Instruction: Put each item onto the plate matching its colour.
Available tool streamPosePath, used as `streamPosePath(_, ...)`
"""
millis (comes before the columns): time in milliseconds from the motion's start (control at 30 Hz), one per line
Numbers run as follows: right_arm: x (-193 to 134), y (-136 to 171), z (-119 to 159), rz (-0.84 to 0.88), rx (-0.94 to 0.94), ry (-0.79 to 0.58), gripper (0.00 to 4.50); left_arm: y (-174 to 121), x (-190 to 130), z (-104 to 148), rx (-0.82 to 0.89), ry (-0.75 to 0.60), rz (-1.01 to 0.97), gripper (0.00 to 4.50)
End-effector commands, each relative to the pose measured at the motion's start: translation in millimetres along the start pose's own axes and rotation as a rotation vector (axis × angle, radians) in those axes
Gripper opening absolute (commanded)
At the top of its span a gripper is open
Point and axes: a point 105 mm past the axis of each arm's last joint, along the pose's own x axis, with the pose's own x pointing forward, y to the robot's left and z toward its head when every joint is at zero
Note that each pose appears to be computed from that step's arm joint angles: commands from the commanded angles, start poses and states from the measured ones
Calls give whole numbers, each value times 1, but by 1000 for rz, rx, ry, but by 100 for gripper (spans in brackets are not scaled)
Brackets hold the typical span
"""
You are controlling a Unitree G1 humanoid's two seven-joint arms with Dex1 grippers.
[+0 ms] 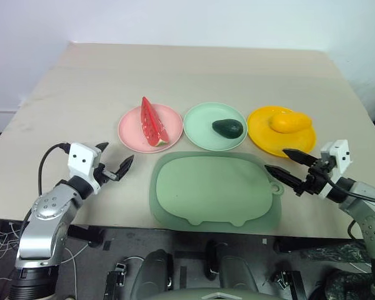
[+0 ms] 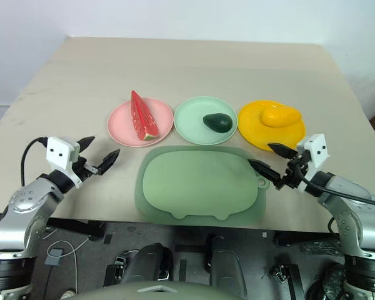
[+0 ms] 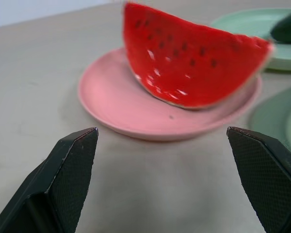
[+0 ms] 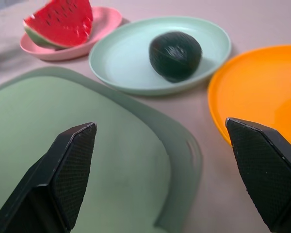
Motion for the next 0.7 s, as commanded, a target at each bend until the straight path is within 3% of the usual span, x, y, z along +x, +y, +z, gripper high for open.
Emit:
streamPosePath(33,7,2,2,3,-16,-18,450,9,-10,14,35,-27,60,446)
streamPosePath(700,29,-14,1,-4,-1,-24,450,-4,-11,24,46,-39,68,446)
